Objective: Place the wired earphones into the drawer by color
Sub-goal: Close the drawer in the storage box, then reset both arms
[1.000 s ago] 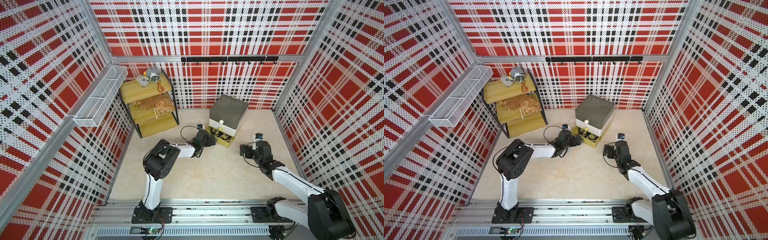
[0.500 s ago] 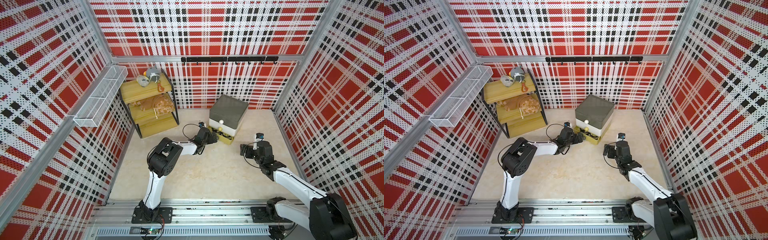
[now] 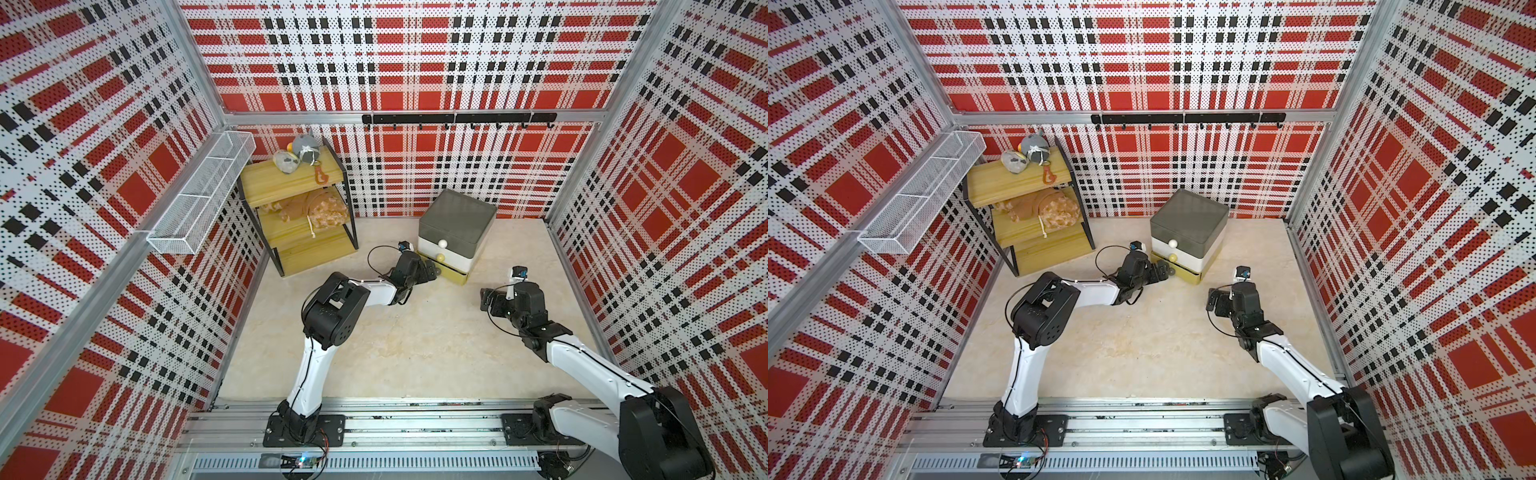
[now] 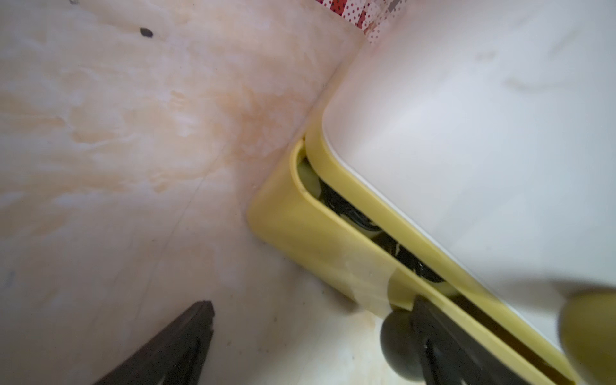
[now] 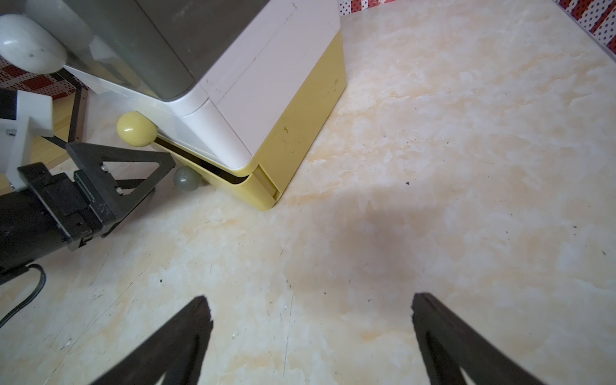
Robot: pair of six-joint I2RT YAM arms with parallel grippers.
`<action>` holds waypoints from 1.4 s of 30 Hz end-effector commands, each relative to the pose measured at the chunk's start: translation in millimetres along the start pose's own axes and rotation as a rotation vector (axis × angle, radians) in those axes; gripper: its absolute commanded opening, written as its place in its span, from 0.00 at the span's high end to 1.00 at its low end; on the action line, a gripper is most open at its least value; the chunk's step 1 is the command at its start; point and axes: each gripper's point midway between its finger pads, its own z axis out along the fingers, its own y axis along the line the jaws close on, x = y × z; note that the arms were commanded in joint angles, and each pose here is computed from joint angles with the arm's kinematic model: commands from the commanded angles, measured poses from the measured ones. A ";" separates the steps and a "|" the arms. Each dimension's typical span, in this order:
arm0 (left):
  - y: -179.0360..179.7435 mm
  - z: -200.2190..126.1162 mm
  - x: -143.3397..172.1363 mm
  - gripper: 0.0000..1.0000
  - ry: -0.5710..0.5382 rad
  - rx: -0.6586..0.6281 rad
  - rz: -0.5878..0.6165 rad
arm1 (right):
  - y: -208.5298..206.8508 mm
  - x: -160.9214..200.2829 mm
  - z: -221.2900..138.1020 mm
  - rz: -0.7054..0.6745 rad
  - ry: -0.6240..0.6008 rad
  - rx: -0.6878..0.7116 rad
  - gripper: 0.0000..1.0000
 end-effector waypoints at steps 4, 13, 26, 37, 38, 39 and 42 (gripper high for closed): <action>-7.2 10.8 -8.3 0.01 -0.022 0.035 -0.025 | -1.2 -10.0 -3.9 0.006 -0.029 0.000 0.00; -10.8 4.1 -13.5 0.01 -0.033 0.043 -0.032 | -1.6 -11.0 -4.4 0.007 -0.032 0.000 0.00; -0.1 -68.9 -34.2 0.01 -0.121 0.023 -0.047 | 0.6 -20.6 -16.9 -0.005 -0.079 -0.016 0.00; 13.5 -158.6 -43.0 0.01 -0.223 0.040 -0.010 | 4.3 -24.2 -24.2 -0.004 -0.104 -0.043 0.00; 15.4 -167.4 -42.2 0.01 -0.231 0.041 -0.001 | 4.5 -24.0 -25.1 -0.004 -0.101 -0.044 0.00; 18.4 -176.1 -42.4 0.01 -0.243 0.038 0.007 | 4.6 -24.2 -26.1 -0.007 -0.100 -0.044 0.00; 27.4 -203.7 -43.4 0.01 -0.287 0.034 0.027 | 0.2 -23.4 -29.8 -0.011 -0.104 -0.024 0.00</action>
